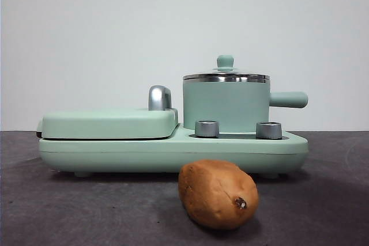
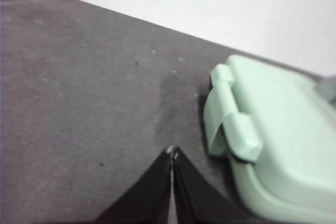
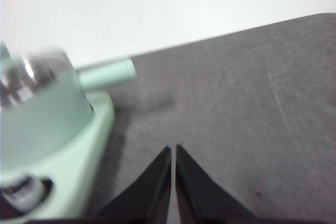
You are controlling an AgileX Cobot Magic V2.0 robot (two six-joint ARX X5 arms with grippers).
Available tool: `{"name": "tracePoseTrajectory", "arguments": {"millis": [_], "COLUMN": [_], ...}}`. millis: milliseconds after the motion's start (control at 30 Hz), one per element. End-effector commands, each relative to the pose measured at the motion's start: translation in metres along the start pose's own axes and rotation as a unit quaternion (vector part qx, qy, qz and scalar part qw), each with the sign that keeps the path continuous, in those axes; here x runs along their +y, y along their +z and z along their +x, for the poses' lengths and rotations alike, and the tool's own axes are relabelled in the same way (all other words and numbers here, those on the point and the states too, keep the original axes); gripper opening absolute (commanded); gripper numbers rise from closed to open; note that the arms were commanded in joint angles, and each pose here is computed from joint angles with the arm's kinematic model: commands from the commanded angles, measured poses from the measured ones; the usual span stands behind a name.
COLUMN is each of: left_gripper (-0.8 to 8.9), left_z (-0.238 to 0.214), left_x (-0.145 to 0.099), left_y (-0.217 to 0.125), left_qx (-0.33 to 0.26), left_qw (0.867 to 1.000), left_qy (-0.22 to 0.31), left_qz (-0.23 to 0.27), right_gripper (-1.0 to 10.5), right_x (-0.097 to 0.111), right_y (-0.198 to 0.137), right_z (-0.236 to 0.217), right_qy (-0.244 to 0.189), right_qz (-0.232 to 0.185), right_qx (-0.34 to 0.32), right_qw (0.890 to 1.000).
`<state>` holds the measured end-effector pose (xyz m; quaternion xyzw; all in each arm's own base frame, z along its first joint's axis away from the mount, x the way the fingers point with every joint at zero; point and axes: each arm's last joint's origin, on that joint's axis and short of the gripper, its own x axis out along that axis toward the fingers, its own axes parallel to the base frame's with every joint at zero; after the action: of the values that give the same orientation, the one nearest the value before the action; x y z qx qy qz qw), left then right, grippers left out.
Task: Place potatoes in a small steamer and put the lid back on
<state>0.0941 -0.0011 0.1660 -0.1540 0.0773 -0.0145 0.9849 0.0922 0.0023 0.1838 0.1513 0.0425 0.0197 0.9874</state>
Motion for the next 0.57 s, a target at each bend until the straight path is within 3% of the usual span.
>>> {"name": "tracePoseTrajectory", "arguments": {"millis": [33,333,567], "left_gripper": [0.09,0.08,0.08], "left_z": [-0.004,-0.001,0.025], "left_x": [-0.006,-0.024,-0.041], "left_y": [0.018,0.068,0.109], "left_qx": [-0.019,0.044,0.11], "left_qw": [0.999,0.999,0.989], "left_qy": [-0.011,-0.026,-0.095], "left_qz": [-0.041,-0.019,0.01], "right_gripper": [0.1,0.1,0.1], "right_x": [0.008,0.035,0.053], "right_y": [0.021,0.088,0.123], "right_z": [-0.005,-0.015,-0.001], "right_qy": [0.016,0.087,0.192], "right_qz": [0.041,0.025,-0.006], "right_qx": [-0.012,0.059,0.141], "right_qw": [0.999,0.994,0.971]}}
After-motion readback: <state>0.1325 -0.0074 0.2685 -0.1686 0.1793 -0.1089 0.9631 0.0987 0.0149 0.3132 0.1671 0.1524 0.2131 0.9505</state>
